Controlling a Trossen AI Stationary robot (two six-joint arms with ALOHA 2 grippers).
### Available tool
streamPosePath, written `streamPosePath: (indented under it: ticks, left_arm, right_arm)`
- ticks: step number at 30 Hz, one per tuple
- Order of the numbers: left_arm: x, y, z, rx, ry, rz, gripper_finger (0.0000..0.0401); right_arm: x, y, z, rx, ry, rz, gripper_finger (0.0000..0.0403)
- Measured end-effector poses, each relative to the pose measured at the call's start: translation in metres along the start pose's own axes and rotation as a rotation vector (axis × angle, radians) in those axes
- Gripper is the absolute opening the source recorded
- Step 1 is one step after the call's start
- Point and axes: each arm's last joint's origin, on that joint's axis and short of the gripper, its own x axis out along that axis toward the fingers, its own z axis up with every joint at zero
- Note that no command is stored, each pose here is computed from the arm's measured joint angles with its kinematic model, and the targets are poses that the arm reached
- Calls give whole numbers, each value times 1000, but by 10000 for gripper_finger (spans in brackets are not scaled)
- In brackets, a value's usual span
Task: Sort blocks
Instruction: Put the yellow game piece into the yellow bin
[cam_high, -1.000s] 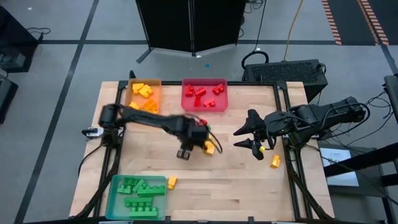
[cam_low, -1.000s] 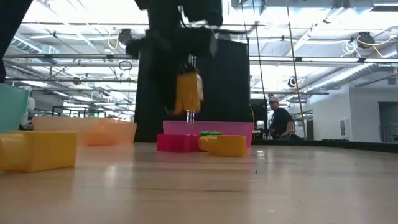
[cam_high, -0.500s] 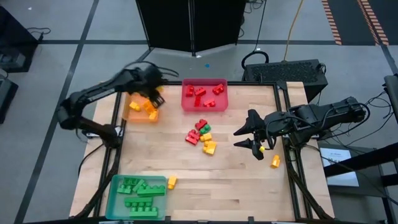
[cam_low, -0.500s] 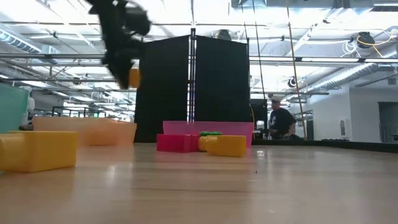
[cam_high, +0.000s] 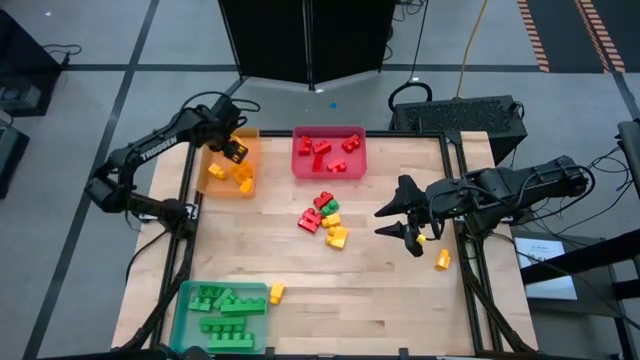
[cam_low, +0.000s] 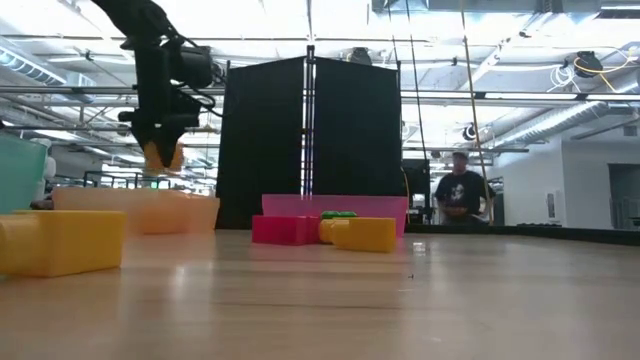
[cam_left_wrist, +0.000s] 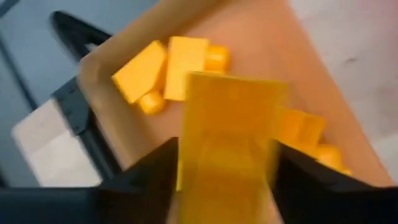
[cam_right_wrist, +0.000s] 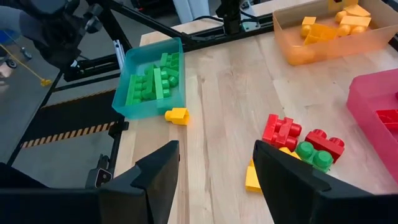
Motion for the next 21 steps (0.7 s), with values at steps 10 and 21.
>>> streamPosePath:
  ticks: [10,21]
  left_arm:
    - [-5,-18,-16,47,131,-23,354]
    - [-44,-124,-58,332,229,-486,344]
  right_arm:
    - [0,0,0,4,0,0,201]
    - [11,0,0,13,1,-51,201]
